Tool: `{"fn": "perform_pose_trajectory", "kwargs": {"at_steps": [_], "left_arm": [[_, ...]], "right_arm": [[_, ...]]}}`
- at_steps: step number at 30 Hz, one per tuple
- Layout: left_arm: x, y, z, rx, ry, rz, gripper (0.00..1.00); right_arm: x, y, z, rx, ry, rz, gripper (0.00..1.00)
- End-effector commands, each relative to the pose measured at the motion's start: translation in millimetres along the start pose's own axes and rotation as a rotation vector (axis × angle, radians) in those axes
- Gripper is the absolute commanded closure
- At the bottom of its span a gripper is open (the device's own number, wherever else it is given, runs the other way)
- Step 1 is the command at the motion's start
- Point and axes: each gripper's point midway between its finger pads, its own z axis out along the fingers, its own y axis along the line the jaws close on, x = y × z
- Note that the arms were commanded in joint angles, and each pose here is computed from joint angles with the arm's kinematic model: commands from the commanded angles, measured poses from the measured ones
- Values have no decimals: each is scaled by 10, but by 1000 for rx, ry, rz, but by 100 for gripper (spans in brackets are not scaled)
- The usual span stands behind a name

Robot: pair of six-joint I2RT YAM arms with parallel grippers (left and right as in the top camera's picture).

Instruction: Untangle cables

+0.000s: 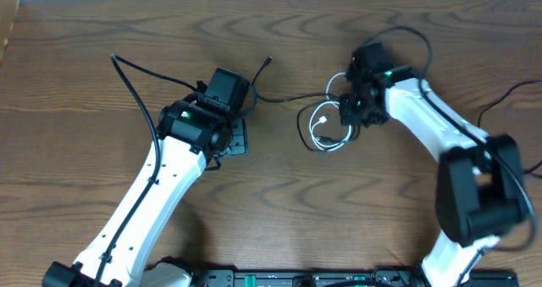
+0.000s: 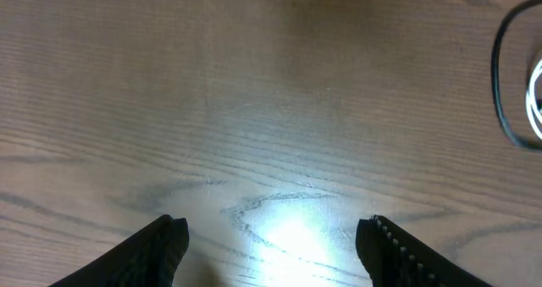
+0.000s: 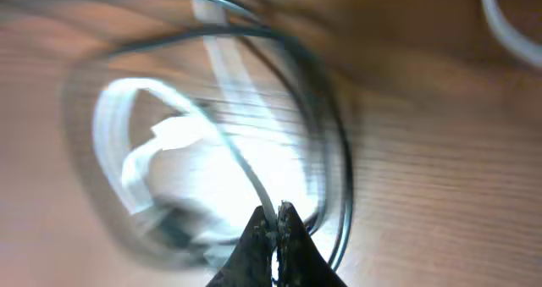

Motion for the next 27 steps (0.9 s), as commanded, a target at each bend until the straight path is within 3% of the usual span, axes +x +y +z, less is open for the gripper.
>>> {"fn": "perform_pose_trajectory", "kwargs": {"at_steps": [1, 12, 16, 27], "left_arm": [[-10, 33, 38, -25, -2, 16, 31], [-15, 22, 38, -20, -3, 9, 31], [-3, -2, 39, -6, 4, 9, 31], [-3, -2, 39, -6, 4, 9, 31]], "right_arm": [[-325, 505, -775, -202, -186, -100, 99], [-631, 857, -2112, -312, -603, -234, 99], [-742, 787, -2392, -251, -722, -227, 94], [-590, 365, -1581, -61, -469, -136, 75]]}}
